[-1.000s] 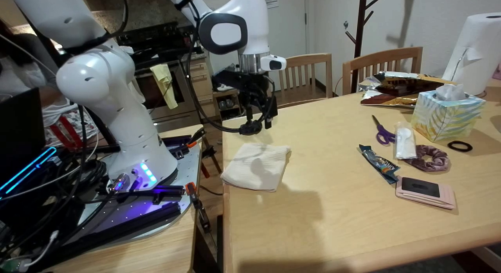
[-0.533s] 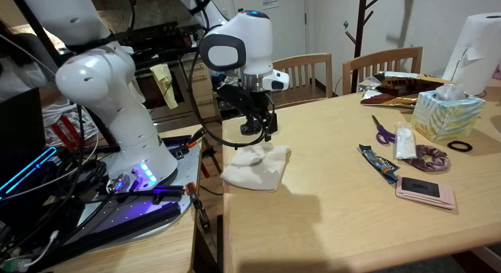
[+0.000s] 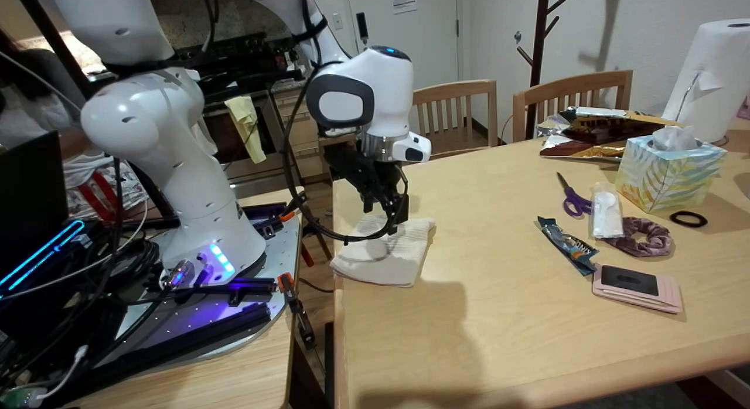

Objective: Wipe the table with the towel

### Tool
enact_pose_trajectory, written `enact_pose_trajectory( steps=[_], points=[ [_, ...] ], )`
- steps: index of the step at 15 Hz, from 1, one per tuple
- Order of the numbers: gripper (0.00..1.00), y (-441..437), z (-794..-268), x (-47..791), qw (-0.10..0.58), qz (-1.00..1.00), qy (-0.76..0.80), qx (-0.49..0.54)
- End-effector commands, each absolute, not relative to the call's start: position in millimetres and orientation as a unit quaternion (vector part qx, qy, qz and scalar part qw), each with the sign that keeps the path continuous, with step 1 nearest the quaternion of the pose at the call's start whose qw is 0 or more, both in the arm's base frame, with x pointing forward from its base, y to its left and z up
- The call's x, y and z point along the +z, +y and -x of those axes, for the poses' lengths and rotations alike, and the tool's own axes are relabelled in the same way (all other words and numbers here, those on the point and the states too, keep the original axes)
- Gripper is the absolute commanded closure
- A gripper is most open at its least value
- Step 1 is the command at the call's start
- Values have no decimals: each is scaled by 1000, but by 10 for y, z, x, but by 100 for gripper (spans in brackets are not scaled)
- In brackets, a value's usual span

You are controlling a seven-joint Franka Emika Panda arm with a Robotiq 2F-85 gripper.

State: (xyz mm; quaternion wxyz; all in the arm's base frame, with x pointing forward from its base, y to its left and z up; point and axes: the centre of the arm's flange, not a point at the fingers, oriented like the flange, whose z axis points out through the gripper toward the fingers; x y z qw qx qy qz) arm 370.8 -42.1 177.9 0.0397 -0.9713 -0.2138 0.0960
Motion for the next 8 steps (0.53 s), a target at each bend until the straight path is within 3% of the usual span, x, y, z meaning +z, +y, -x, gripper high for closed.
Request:
enact_pose_trajectory(
  steps=[1,8],
  points=[
    [0,-445,-3744,1619,12,971,-219,98],
    [0,-411,-3747,1646,21,972,-220,85]
  ],
)
